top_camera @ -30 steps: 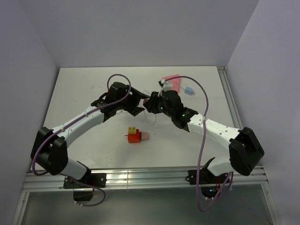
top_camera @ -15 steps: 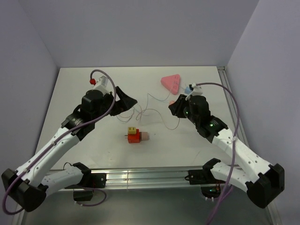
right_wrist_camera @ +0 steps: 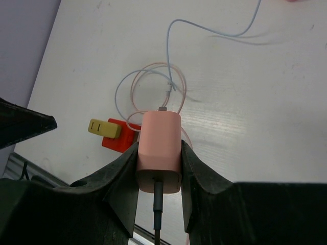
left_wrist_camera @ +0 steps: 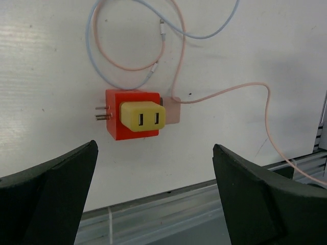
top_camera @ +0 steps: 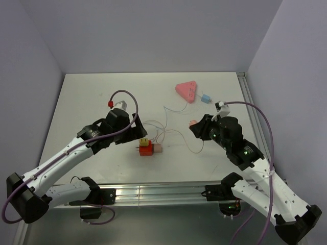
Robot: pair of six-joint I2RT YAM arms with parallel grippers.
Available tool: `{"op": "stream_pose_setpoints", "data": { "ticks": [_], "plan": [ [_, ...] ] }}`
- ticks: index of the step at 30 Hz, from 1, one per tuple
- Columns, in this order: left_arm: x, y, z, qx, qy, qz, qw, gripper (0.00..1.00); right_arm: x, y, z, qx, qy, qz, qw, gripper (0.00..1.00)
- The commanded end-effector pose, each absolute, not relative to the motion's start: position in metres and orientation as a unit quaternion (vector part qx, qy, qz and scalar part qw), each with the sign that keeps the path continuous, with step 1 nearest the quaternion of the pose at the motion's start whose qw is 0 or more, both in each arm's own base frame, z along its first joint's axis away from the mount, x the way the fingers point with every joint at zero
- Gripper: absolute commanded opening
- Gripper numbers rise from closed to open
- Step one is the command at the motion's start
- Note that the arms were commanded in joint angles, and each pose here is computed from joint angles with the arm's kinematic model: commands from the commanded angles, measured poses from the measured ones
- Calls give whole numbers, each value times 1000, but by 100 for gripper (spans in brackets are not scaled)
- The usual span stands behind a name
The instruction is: Insert the plug
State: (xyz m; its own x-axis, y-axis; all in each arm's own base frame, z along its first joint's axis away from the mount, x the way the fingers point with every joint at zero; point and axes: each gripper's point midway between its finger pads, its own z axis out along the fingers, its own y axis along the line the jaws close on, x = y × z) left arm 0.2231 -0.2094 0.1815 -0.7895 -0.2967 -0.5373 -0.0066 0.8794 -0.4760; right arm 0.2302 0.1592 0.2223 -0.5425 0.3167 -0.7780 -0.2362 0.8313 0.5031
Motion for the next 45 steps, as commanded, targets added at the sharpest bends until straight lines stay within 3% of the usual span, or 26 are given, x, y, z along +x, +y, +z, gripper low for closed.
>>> {"op": "stream_pose_setpoints", "data": {
  "ticks": [1, 6, 16, 35, 45],
  "plan": [
    [223, -210, 177, -135, 923, -221, 285, 100, 222, 154, 230, 17, 823, 292, 487, 0],
    [220, -203, 158, -191, 941, -145, 241, 99, 216, 151, 234, 19, 816, 299, 494, 0],
    [226, -223, 123, -174, 960, -74, 204, 100, 208, 148, 229, 26, 813, 309, 493, 0],
    [225, -237, 66, -171, 970, -47, 166, 99, 201, 147, 231, 30, 807, 322, 494, 0],
    [225, -236, 60, -158, 971, -47, 171, 87, 202, 151, 227, 29, 809, 326, 488, 0]
  ]
}}
